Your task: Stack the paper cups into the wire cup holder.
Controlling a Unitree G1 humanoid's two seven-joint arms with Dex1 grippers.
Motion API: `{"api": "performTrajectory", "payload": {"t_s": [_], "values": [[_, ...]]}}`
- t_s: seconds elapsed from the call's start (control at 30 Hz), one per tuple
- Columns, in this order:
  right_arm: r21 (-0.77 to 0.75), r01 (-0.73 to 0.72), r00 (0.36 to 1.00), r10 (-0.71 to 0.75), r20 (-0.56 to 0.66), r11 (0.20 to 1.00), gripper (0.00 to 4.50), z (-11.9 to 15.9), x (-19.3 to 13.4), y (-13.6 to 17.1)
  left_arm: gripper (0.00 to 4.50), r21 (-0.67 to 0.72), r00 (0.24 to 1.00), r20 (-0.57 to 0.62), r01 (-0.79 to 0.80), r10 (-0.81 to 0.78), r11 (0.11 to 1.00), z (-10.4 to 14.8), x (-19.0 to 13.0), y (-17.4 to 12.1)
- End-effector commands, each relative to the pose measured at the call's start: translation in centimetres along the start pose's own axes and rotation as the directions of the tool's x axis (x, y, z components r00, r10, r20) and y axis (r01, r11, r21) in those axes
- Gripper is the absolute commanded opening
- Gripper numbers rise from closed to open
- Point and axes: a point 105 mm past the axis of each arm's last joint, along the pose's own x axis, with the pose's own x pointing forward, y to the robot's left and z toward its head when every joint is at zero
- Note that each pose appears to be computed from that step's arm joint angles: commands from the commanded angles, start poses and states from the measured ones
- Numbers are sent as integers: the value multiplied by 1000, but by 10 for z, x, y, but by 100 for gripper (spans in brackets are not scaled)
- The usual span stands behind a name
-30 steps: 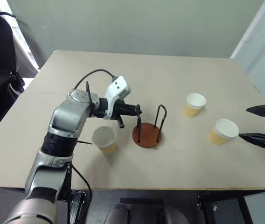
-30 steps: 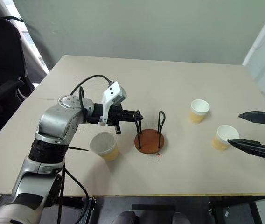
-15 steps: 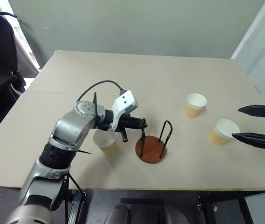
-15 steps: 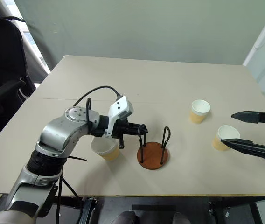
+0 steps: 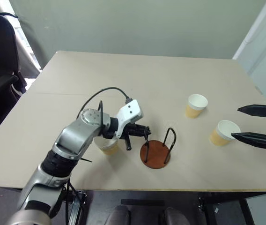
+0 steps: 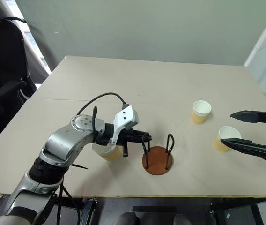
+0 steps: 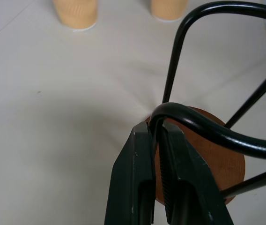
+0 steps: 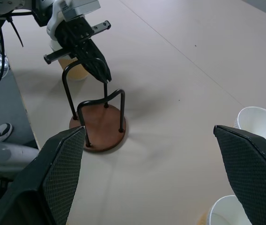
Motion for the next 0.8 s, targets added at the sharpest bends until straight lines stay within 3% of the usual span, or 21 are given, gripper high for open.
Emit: {"api": "performTrajectory", "payload": {"t_s": [0.03,0.17,0.4,0.8], "values": [[-44,-11,1000,11,4,999,445,7,0,2,30,17,999,-40,1,-1,1000,-8,3,-5],[-42,-17,1000,17,4,999,445,6,2,2,153,16,999,-42,5,-4,1000,-7,2,-7],[-41,-20,999,19,-37,999,445,-2,4,0,416,71,1000,-30,8,-6,997,2,-9,-2],[-104,15,938,-50,-342,994,445,-55,9,-35,416,248,996,83,17,-38,969,46,-82,15]]}}
